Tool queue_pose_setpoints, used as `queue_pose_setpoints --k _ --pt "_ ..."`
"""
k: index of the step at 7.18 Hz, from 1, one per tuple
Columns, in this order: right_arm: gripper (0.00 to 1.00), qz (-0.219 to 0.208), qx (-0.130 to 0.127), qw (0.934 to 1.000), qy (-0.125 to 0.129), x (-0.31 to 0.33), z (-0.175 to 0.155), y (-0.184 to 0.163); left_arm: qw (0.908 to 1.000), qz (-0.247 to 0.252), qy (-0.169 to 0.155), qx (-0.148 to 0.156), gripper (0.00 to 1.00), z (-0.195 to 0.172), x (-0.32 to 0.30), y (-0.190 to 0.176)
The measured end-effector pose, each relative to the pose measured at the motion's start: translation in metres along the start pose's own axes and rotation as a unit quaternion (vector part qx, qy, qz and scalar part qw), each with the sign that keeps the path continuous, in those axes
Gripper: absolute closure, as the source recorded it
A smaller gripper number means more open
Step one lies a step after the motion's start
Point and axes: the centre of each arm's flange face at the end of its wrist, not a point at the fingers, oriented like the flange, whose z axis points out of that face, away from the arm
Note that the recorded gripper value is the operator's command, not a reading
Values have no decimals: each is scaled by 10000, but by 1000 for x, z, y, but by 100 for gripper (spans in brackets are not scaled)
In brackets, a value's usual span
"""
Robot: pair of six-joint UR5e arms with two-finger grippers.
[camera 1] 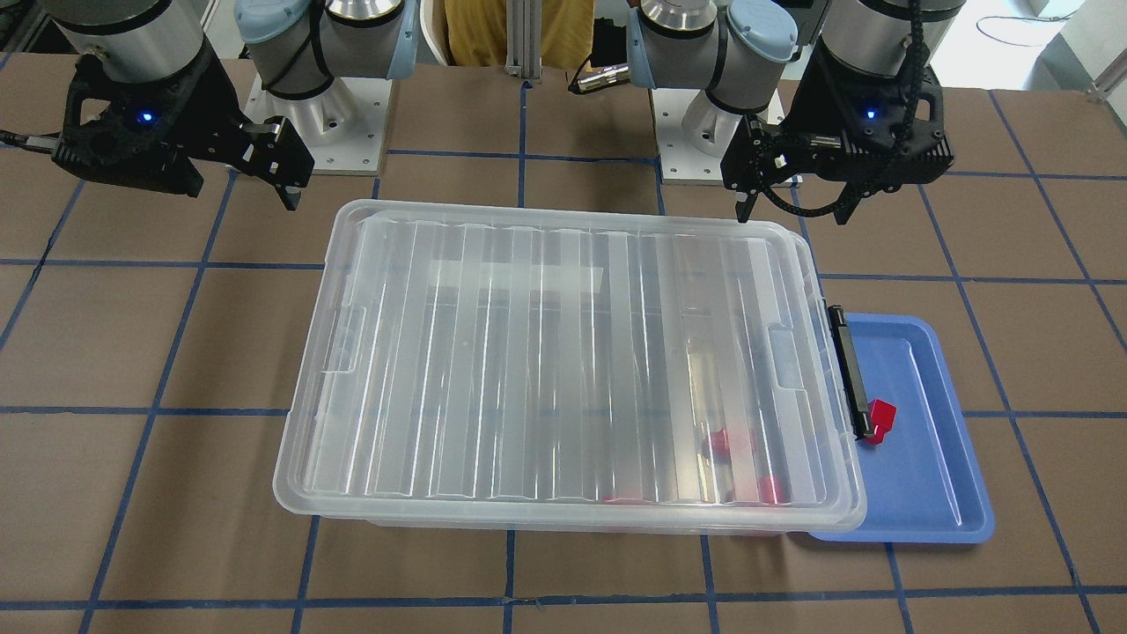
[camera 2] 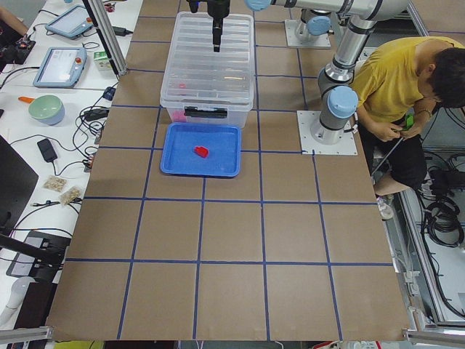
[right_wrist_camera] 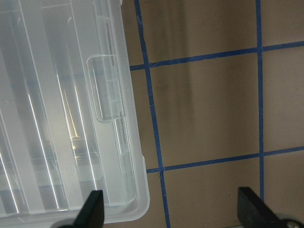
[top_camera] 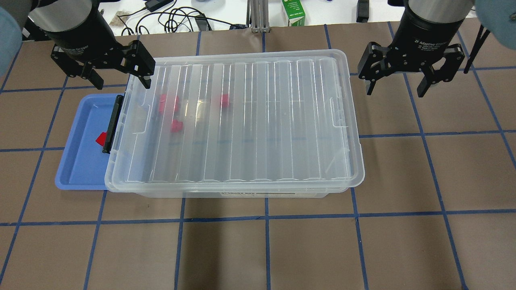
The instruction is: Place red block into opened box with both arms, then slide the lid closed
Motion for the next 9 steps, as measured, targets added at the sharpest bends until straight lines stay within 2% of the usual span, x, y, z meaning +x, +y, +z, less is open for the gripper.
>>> queue_pose_setpoints --k 6,7,9 --pt "0 -23 -107 9999 -24 -1 12 -11 10000 2 1 -13 0 1 0 0" --pt "0 -14 -147 9999 -17 -2 20 -19 10000 1 1 -16 0 2 0 -1" --pt "0 9 -73 10000 -20 -7 47 -50 10000 -3 -5 -9 0 1 -1 -1"
